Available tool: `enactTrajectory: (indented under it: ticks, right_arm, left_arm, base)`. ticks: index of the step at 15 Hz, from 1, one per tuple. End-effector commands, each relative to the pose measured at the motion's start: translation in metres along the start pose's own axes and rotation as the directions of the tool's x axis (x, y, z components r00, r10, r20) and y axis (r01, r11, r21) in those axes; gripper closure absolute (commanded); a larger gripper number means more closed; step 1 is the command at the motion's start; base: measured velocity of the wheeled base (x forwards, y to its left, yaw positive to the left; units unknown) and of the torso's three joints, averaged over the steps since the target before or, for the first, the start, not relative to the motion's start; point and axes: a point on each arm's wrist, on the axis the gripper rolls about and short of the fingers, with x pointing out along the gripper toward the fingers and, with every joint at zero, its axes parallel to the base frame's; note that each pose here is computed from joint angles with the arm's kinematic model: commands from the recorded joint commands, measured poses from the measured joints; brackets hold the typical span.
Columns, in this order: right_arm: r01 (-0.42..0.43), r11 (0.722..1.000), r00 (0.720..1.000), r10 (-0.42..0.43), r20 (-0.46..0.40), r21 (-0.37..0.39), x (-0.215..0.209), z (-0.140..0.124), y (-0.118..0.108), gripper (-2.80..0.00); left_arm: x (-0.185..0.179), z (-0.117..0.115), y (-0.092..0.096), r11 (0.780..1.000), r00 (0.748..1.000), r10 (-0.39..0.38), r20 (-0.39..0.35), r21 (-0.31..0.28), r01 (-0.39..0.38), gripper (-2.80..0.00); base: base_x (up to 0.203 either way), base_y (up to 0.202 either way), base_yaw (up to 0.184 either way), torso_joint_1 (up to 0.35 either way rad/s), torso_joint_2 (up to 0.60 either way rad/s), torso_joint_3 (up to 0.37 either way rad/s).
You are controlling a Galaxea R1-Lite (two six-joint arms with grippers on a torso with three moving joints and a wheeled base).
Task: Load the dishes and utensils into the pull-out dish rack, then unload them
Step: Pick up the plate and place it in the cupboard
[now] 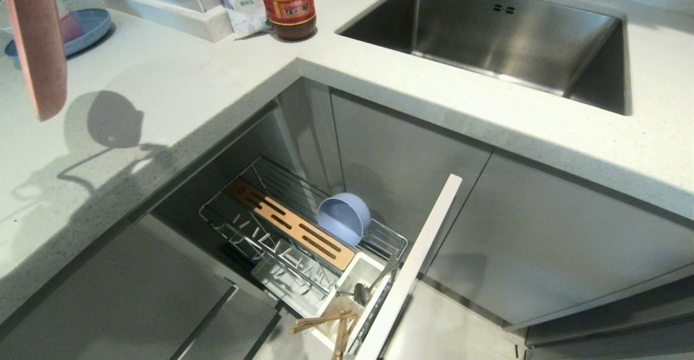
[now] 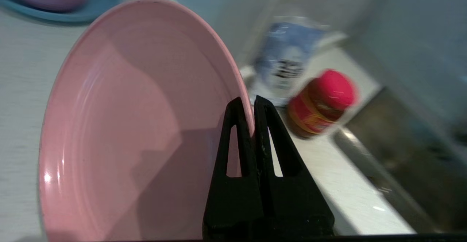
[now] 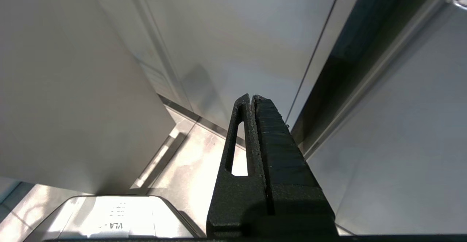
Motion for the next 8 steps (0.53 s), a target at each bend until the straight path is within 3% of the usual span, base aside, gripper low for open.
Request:
enactTrajectory:
  ticks: [1,2,5,8]
  right_arm:
    - [0.001,1.000,1.000,-0.001,0.003,0.000,0.000,0.000,0.000,0.00]
    - [-0.001,1.000,1.000,0.001,0.002,0.000,0.000,-0.001,0.000,0.00]
    - [0.000,1.000,1.000,0.000,0.003,0.000,0.000,-0.001,0.000,0.00]
    - [0.000,1.000,1.000,0.000,0.003,0.000,0.000,0.000,0.000,0.00]
  left_arm:
    - [-0.020,0.003,-0.019,0.983,0.988,-0.156,-0.015,-0.104,0.153,0.00]
    - [-0.027,0.003,-0.026,0.967,0.977,-0.213,-0.018,-0.147,0.209,0.00]
    - [-0.053,0.000,-0.049,0.888,0.923,-0.384,-0.029,-0.285,0.361,0.00]
    - [-0.071,-0.018,-0.070,0.846,0.888,-0.453,-0.081,-0.355,0.399,0.00]
  base:
    - [0.000,0.000,0.000,0.000,0.00,0.000]
    - [0.000,0.000,0.000,0.000,0.00,0.000]
    - [0.000,0.000,0.000,0.000,0.00,0.000]
    - [0.000,0.000,0.000,0.000,0.00,0.000]
